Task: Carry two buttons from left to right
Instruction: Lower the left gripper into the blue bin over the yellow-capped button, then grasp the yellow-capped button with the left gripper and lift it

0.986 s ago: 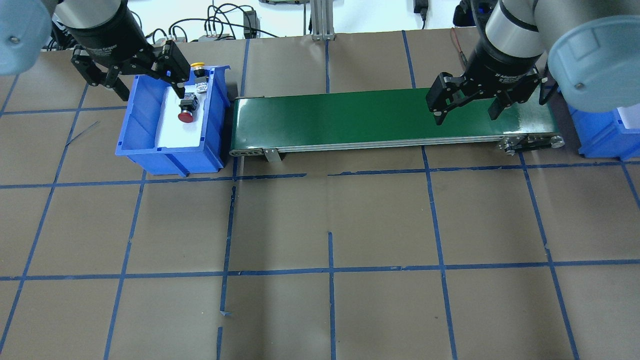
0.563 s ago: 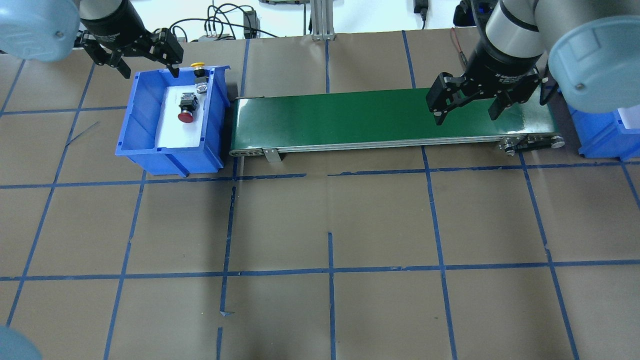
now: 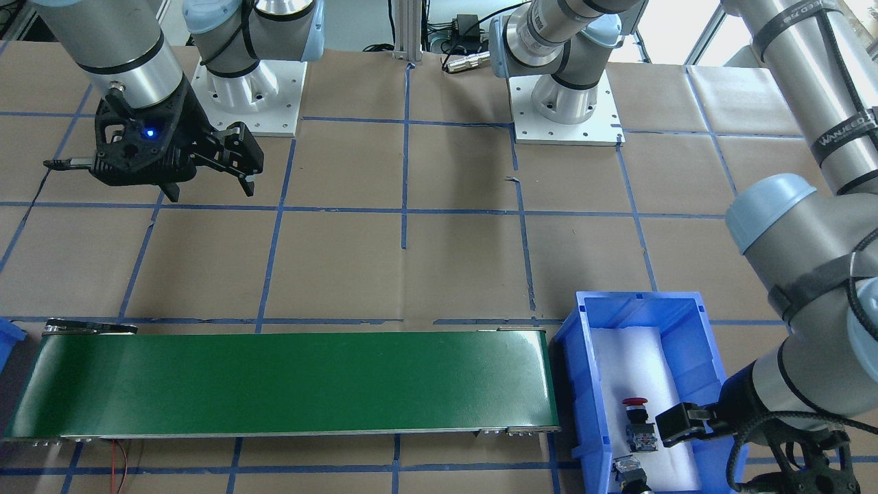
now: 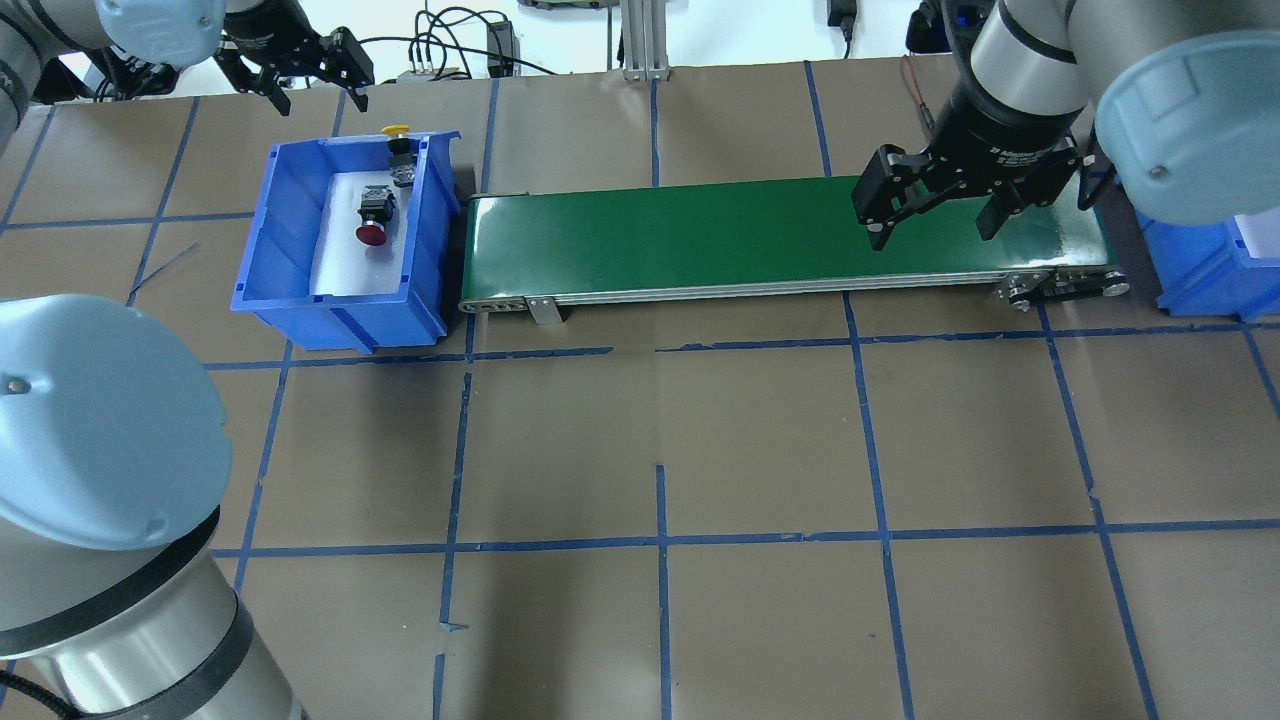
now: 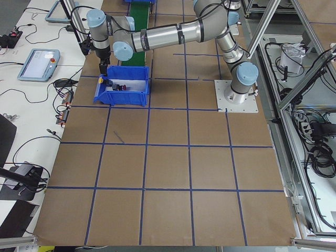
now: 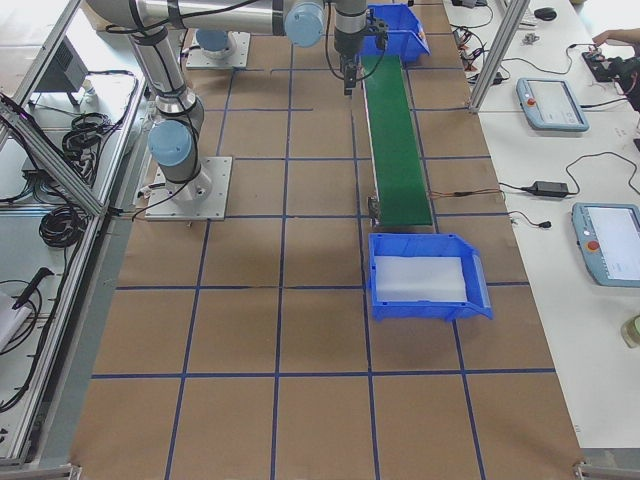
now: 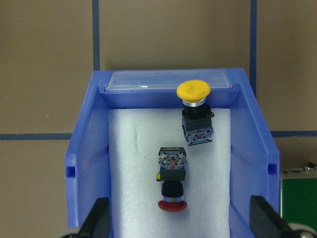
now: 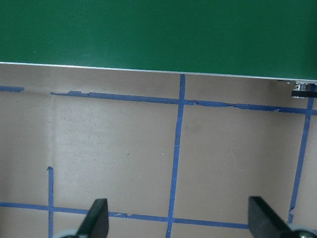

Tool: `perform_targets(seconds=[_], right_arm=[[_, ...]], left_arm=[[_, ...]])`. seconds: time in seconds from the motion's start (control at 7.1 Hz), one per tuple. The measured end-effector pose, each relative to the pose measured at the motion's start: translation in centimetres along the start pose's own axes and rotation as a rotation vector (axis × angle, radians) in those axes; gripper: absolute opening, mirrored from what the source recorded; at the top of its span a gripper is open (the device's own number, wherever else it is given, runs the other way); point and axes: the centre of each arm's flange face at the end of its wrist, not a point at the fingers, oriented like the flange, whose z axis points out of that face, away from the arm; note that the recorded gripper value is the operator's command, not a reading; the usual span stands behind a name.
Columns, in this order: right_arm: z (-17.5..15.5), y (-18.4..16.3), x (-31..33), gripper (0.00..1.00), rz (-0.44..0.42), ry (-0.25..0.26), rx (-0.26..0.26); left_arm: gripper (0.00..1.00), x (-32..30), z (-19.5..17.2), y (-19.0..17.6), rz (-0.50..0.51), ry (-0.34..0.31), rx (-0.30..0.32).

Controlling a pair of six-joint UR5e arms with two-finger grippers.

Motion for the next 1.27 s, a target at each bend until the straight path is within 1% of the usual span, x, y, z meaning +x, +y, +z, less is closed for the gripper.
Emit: perform_targets(seconds=[0.28,0.56,0.84,1.27], right_arm=[[0.0,0.0,0.0,1.00,0.000,0.000,0.001],[0.0,0.0,0.0,1.00,0.000,0.000,0.002],[0.0,0.0,0.0,1.00,0.001,0.000,0.002],[0.0,0.0,0.0,1.00,0.000,0.000,0.002]], left_arm=[[1.00,0.1,2.7,-1.3,-0.010,0.016,0.010],[1.00,0.2,4.4,-2.0,-0.010,0.020,0.024],[1.00,0.3,5.2,-2.5,-0.013,0.020,0.031],[1.00,0.8,6.1,-4.0,-0.011,0.024,0.059]])
